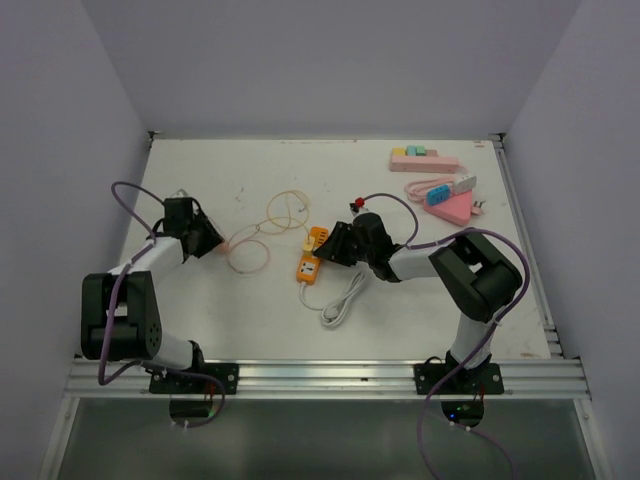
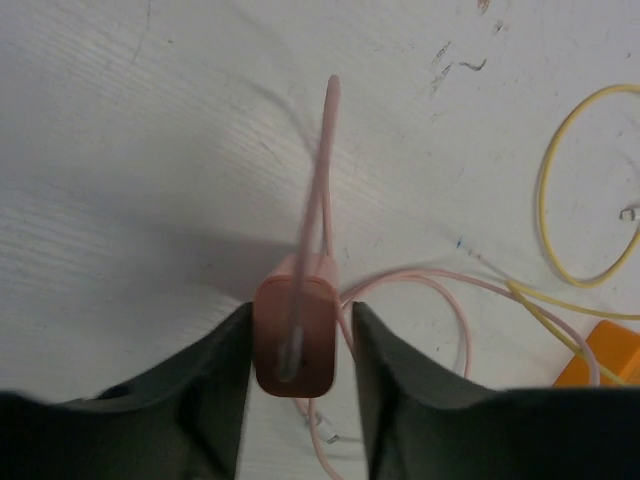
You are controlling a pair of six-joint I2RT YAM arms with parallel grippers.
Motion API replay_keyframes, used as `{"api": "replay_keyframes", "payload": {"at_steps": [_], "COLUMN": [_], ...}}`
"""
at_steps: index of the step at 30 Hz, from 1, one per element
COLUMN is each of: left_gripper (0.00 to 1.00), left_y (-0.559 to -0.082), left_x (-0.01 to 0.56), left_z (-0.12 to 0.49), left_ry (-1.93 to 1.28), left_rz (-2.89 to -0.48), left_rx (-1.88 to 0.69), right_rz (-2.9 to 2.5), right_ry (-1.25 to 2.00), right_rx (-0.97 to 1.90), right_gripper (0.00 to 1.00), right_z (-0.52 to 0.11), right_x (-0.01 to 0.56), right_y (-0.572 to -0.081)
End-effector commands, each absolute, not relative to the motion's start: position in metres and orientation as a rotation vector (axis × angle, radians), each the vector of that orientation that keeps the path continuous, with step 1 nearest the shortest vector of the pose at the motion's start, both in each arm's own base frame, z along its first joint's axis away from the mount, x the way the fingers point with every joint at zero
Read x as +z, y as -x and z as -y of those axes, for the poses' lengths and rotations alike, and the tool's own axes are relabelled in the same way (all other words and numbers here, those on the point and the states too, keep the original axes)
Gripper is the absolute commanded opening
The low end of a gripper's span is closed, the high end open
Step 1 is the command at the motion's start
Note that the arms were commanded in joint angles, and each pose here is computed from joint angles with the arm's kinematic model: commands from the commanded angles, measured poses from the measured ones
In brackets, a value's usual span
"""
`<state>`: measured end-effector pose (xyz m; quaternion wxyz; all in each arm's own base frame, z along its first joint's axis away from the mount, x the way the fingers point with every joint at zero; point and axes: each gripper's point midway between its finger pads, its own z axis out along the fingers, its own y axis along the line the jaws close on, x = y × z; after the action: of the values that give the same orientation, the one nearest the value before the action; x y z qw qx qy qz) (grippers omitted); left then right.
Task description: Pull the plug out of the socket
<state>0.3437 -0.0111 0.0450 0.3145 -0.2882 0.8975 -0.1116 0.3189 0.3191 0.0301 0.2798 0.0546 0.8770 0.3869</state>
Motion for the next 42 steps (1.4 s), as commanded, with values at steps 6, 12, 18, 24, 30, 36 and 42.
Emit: {"api": "replay_keyframes", "payload": {"at_steps": [6,12,18,24,30,36,42], "left_gripper": [0.85,1.0,0.99,1.0,1.0,0.99,0.98], "left_y": [-0.346,-0.33,-0.311,-0.292,-0.281,-0.291,-0.313], "left_x": [0.076,0.111,0.15,0.169,0.168,0.158,0.144], "left_z": [0.001,-0.016,0.005,0.098,0.173,0.224,0.248], "left_ry": [0.777,0.738,0.579,0.278,0.041,-0.097,-0.131], "left_rz": [-2.24,-2.209,-2.163,-2.157,-2.167,-2.177,-2.193], "left_rx": [-0.266,-0.135,-0.193,-0.397,-0.437,-0.371,-0.297], "right_rz": [-2.584,-2.57,-2.545,-2.534,-2.53,-2.54,-2.55], "right_ry": [-0.087,-0.081,-0.078,-0.088,-0.1,-0.109,-0.131], "right_rx": [0.843,0.857,0.885,0.901,0.916,0.947,0.977], "right_gripper": [0.38,0.38,0.38,0.38,0.38,0.37,0.36], "right_z": [-0.29,-0.291,-0.294,-0.294,-0.294,-0.296,-0.296], "right_x": [-0.032,-0.026,-0.015,-0.012,-0.012,-0.013,-0.019], "right_y": [-0.278,-0.277,-0.278,-0.276,-0.275,-0.27,-0.265]}}
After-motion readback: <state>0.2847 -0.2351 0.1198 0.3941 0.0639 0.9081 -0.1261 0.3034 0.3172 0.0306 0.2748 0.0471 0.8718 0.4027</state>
